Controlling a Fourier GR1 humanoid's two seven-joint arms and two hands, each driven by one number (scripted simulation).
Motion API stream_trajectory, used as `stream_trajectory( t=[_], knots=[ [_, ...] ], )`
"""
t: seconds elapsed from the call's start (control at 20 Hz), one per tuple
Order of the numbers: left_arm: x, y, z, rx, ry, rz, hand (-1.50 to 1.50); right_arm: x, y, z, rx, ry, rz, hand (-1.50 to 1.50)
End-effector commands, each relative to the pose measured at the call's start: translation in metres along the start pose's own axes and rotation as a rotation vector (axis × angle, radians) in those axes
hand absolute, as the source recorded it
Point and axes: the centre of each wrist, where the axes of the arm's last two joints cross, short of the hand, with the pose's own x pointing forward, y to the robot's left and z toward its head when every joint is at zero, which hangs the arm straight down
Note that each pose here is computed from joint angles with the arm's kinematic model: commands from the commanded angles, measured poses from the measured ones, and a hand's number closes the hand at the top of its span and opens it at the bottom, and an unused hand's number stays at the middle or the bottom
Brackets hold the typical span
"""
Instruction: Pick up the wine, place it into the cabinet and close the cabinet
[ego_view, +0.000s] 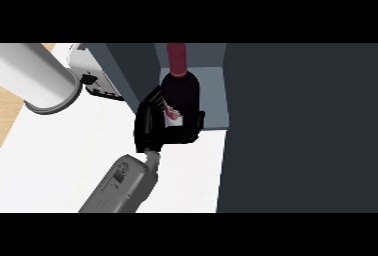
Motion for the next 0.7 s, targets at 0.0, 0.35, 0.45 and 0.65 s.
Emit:
stream_trajectory(
  t=[0.0, 0.35, 0.45, 0.65],
  knots=[
    [-0.020, -0.012, -0.006, 0.022, 0.004, -0.052, 1.50, 0.026, -0.003, 0.019, 0.026, -0.067, -0.057, -1.50],
    [-0.055, 0.006, 0.001, 0.045, 0.045, -0.034, 1.50, 0.042, -0.001, 0.029, 0.050, -0.080, -0.073, -1.50],
    [-0.058, -0.008, 0.006, 0.033, 0.058, -0.014, 1.50, 0.023, -0.006, 0.013, 0.018, -0.086, -0.059, -1.50],
    [-0.067, 0.009, -0.007, 0.083, 0.041, 0.012, 1.50, 0.046, 0.000, 0.031, 0.072, -0.071, -0.050, -1.50]
  ],
)
